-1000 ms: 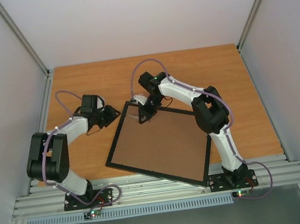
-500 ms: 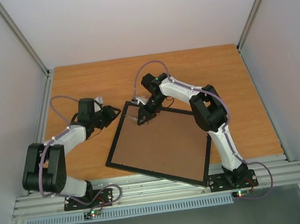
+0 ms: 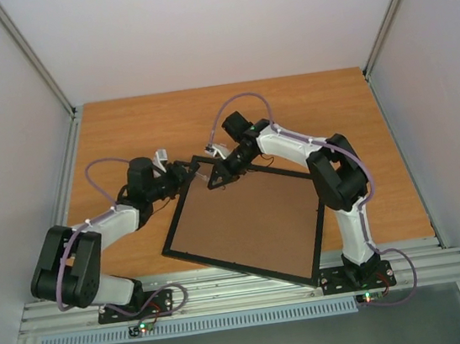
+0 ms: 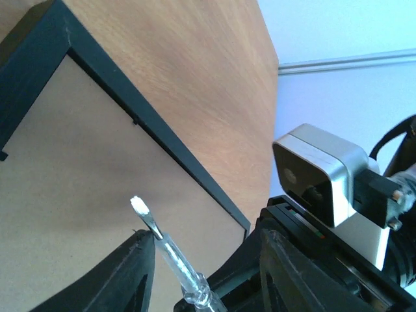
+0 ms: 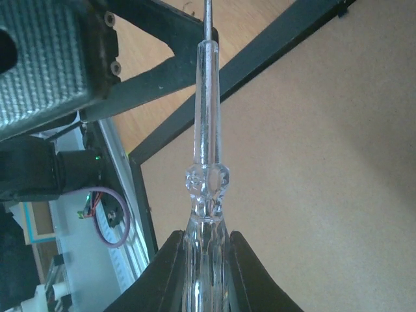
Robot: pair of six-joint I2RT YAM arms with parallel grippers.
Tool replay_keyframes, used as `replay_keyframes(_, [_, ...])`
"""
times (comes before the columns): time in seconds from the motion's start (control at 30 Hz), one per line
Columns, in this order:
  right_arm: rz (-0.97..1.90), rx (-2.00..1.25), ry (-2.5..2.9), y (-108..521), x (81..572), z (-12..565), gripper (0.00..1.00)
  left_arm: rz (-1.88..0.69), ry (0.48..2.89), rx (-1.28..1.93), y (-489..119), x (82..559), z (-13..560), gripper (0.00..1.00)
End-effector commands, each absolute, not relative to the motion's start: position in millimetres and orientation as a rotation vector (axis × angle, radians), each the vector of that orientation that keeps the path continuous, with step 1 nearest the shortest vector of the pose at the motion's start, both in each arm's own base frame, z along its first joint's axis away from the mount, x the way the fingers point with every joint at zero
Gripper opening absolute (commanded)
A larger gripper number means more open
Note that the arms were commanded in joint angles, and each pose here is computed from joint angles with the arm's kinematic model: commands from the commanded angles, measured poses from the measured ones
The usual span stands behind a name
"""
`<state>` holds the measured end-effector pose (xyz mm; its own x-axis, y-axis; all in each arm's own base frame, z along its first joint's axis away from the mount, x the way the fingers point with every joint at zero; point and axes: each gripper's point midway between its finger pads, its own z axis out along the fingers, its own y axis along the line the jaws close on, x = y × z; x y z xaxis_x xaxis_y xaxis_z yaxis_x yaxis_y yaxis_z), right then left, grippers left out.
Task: Take the photo out of the frame
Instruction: Adjust the screwdriver.
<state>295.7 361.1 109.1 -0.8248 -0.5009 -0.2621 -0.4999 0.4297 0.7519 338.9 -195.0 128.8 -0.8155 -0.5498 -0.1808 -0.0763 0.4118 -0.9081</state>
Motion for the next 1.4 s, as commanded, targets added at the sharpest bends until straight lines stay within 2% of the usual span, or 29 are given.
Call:
replay_keyframes(0.0, [-1.511,0.968,-2.641,374.1,293.0,132.1,0.02,-1.46,2.153,-0.522,-204.8,344.7,140.5,0.45])
replay_keyframes(0.27, [-1.577,0.977,-2.63,380.2,288.9,141.9,0.02,-1.439,2.173,-0.541,-207.5,343.7,132.3,0.31])
replay_keyframes(0.33, [-1.59,0.985,-2.629,380.8,288.7,144.9,0.04,-1.439,2.168,-0.544,-207.0,344.0,132.5,0.23])
replay_keyframes(0.47, [-1.506,1.027,-2.713,378.0,290.0,140.6,0.13,-1.434,2.155,-0.563,-205.0,342.8,134.3,0.01])
replay_keyframes(0.63, [-1.359,1.14,-2.874,373.1,291.2,136.9,0.28,-1.373,2.194,-0.609,-200.4,337.7,133.5,0.0])
replay_keyframes(0.97, [-0.909,1.548,-3.181,371.8,289.6,136.4,0.44,-1.216,2.272,-0.684,-184.6,328.8,136.7,0.01])
replay_keyframes(1.13, [-0.695,1.756,-3.244,384.2,287.9,135.5,0.43,-1.235,2.274,-0.703,-185.9,327.9,139.1,0.0])
replay_keyframes(1.37, [-0.465,1.897,-3.276,394.8,288.5,126.6,0.32,-1.254,2.277,-0.734,-186.4,325.8,137.7,0.0])
